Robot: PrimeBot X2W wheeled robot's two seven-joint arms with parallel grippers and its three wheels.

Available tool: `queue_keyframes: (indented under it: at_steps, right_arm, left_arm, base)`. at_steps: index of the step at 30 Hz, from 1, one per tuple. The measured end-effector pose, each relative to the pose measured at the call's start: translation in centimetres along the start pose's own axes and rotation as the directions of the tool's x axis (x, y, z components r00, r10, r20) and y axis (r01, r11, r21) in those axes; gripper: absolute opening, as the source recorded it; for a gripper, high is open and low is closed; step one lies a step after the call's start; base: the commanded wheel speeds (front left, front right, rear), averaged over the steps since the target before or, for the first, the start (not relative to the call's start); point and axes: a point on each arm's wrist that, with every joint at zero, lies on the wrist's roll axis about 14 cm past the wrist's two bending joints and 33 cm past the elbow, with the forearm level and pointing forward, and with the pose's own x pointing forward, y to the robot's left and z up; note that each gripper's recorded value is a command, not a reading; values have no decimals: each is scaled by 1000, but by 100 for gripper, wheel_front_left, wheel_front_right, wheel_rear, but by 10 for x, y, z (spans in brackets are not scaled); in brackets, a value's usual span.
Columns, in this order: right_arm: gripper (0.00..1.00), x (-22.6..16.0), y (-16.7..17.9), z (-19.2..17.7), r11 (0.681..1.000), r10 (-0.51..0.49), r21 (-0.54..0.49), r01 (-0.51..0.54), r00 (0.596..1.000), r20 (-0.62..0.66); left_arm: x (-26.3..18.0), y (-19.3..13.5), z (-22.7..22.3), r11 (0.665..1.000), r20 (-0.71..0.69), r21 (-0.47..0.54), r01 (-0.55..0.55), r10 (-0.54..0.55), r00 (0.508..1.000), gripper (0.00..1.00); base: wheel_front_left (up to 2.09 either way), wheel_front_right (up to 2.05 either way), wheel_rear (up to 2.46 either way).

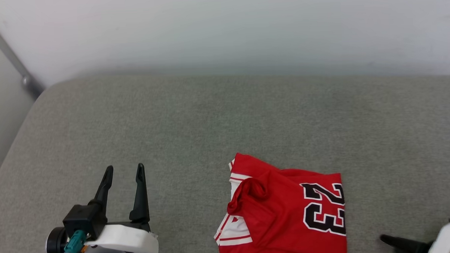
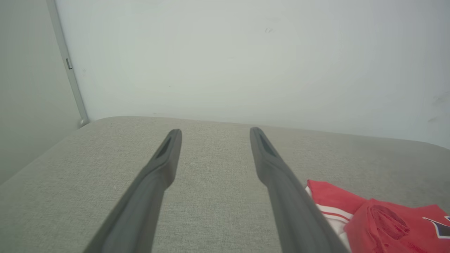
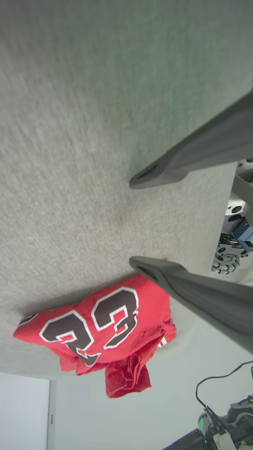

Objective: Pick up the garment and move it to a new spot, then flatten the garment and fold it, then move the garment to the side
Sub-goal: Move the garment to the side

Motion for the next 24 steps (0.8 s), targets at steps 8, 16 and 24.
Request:
queue_keyframes:
  at_steps: [8, 16, 24]
  right_arm:
    - [100, 55, 80, -9, 969, 244, 94, -229, 948, -206]
    - [100, 88, 104, -27, 948, 310, 163, -272, 903, -298]
    - [0, 85, 121, -34, 945, 328, 114, -308, 889, -319]
  left_arm:
    - [13, 7, -9, 1000, -14, 6, -30, 30, 999, 100]
    - [15, 15, -17, 999, -33, 16, -50, 50, 998, 100]
    - [13, 16, -16, 998, -26, 25, -54, 54, 998, 100]
  base:
    - [0, 0, 0]
    - [0, 0, 0]
    - [0, 0, 0]
